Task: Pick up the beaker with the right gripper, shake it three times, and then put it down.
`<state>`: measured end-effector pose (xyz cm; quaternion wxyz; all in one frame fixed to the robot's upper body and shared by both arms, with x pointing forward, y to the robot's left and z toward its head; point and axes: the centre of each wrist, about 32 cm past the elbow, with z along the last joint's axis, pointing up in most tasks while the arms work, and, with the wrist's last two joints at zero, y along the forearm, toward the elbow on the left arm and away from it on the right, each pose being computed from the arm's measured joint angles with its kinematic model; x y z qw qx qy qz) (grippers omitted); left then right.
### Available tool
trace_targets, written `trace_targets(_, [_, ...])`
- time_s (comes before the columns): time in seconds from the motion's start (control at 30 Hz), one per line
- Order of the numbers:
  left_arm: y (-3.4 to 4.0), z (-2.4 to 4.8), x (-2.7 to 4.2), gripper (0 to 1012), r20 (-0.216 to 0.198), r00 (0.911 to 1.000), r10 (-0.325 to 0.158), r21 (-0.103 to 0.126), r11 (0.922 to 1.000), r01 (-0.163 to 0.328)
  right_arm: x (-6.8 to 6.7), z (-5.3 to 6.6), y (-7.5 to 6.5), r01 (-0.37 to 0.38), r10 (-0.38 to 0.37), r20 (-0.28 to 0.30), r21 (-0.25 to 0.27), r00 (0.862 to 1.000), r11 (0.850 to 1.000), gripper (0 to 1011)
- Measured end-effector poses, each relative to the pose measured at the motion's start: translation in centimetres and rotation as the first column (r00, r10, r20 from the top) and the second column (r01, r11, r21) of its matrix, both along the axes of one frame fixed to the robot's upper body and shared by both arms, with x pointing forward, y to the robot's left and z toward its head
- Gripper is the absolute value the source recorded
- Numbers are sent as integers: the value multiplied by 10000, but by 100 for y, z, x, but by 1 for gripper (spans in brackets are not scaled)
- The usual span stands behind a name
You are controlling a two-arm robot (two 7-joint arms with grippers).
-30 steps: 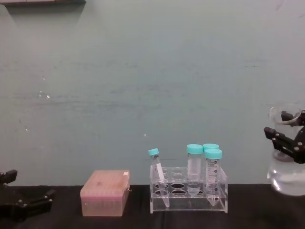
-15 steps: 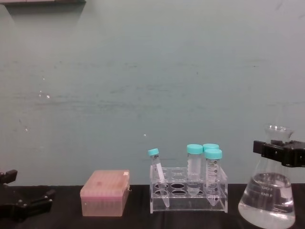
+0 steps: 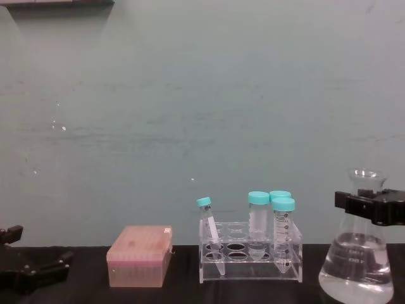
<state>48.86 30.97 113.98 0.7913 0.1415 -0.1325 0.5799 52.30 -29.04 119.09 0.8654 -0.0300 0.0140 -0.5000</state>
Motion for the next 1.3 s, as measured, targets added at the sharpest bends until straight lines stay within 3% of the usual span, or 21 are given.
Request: trace_targets(1.3, [0, 0, 0, 1000, 0, 10000, 0, 0, 10000, 0, 1, -4, -1, 35, -35, 15, -21, 10000, 10000, 457])
